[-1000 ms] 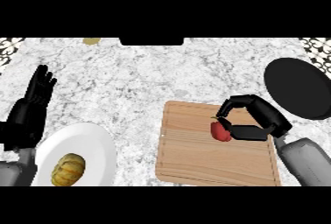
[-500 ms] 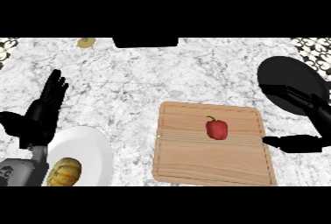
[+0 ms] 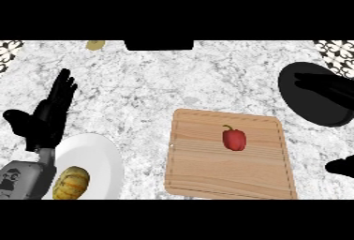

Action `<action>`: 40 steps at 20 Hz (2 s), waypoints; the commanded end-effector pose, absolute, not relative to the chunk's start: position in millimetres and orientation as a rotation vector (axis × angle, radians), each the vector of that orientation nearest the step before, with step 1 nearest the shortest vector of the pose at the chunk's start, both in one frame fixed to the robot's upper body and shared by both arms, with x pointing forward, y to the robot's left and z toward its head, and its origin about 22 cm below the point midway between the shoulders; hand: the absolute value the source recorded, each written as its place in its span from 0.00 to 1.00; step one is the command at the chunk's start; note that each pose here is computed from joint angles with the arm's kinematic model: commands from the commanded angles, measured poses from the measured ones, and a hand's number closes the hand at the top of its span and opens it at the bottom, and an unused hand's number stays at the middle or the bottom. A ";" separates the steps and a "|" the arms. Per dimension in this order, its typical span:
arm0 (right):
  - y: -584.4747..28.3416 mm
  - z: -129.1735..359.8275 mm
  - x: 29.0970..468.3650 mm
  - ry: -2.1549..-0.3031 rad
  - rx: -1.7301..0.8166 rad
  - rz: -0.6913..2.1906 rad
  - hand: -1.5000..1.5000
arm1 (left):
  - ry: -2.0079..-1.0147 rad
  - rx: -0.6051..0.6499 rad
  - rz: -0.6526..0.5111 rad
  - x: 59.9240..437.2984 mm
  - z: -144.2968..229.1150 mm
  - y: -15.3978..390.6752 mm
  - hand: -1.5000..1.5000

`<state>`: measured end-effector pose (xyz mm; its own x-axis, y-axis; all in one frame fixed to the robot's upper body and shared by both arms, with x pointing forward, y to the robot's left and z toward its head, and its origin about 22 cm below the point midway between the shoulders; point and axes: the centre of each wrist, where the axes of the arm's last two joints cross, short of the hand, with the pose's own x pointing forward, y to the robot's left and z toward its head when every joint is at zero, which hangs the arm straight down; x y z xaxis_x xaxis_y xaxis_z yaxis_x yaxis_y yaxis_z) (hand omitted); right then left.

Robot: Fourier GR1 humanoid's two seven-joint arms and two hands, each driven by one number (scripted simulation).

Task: Pick the bell pepper from the cutting board and place it in the pan

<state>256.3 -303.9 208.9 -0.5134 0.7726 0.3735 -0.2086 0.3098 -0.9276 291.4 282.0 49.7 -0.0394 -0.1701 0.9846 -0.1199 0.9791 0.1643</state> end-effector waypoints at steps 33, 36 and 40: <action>-196.6 158.3 268.5 -1.307 -0.624 1.496 0.00 | -1.626 0.208 -0.030 291.2 59.0 288.0 0.50; -190.0 160.0 269.7 -1.275 -0.580 1.535 0.00 | -1.615 0.198 -0.046 306.5 36.3 287.5 0.50; -189.5 147.2 294.3 -1.234 -0.529 1.566 0.00 | -1.624 0.205 -0.050 297.7 45.9 274.5 0.50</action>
<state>276.9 -184.1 153.2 -0.3724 0.8958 0.2426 -0.3992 0.0814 -0.9132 296.2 276.5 50.1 -0.0497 -0.1591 0.9860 -0.0993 0.9831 0.1536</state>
